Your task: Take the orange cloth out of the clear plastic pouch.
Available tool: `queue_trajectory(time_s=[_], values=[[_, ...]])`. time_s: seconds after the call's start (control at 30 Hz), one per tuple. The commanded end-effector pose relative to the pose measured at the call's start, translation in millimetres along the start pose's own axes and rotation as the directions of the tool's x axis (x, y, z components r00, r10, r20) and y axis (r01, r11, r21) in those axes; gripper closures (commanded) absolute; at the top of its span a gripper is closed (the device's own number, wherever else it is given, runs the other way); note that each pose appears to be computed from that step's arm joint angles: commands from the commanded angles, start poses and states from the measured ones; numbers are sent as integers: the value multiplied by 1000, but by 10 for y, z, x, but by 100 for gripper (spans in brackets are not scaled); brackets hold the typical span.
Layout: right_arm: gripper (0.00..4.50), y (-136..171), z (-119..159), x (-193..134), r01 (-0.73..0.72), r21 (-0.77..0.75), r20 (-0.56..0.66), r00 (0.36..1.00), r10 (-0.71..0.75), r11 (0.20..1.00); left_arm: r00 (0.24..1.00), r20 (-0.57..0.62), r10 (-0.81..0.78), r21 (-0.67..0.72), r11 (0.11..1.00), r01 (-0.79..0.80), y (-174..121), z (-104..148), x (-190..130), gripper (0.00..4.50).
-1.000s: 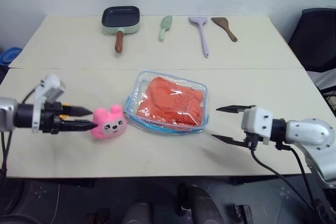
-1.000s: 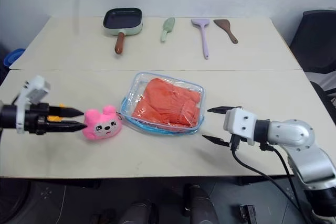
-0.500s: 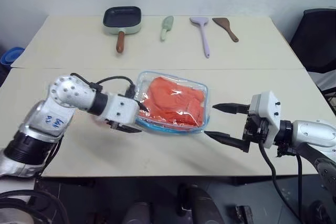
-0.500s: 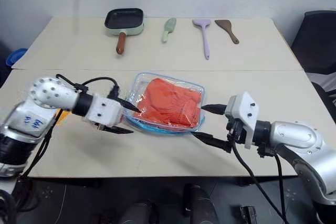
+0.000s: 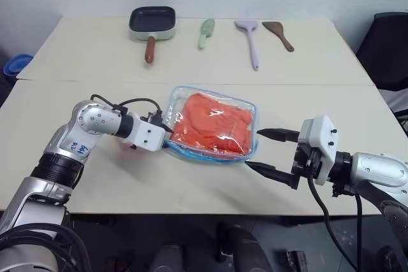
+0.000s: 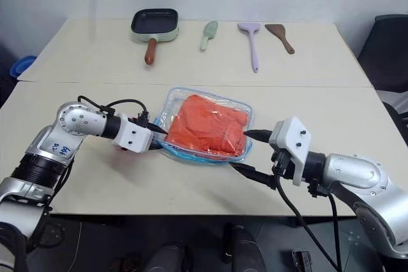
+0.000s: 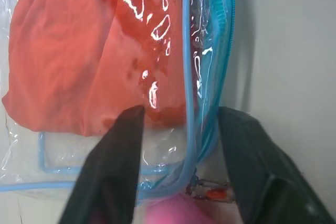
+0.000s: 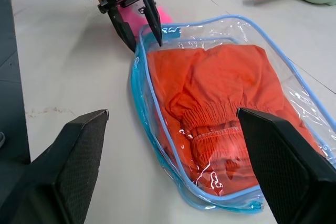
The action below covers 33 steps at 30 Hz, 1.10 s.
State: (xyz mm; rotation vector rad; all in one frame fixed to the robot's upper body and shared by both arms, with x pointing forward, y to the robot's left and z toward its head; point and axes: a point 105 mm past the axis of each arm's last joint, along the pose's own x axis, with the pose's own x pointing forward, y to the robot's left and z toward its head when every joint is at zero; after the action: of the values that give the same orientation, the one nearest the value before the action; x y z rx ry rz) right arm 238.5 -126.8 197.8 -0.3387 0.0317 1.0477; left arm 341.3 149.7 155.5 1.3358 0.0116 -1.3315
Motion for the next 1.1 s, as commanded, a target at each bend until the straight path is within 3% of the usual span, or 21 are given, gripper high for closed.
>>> queue_trajectory(time_s=[0.03,0.1,0.13,0.3,0.5,0.63,0.77,0.9,1.03,1.1], values=[[42,16,85,-2,6,-34,29,1000,-5,999,999,25,46,16,999,-47,120,49,-105,375],[42,10,74,2,8,-34,28,1000,-7,999,999,36,36,-3,999,-36,93,46,-106,437],[42,13,67,7,7,-35,26,1000,-6,999,999,45,30,-23,999,-29,75,45,-107,444],[42,49,3,26,-8,-46,1,1000,8,999,982,191,1,-284,957,54,-37,178,-102,444],[42,179,-191,119,-41,-95,-69,997,35,995,940,293,175,-580,814,29,83,440,-10,444],[140,245,-259,207,-59,-118,-77,996,50,991,915,272,299,-711,703,-19,157,554,78,450],[282,77,-357,351,16,-203,-108,993,-38,979,915,263,305,-718,695,-25,73,654,104,450],[282,-79,-351,541,77,-241,-72,993,-97,967,916,251,313,-728,684,-35,62,674,104,450],[282,-133,-432,695,50,-349,-101,991,-91,936,915,241,324,-731,681,-49,78,681,117,450],[244,-126,-497,763,14,-374,-125,990,-66,927,913,241,331,-732,679,-53,97,692,126,450]])
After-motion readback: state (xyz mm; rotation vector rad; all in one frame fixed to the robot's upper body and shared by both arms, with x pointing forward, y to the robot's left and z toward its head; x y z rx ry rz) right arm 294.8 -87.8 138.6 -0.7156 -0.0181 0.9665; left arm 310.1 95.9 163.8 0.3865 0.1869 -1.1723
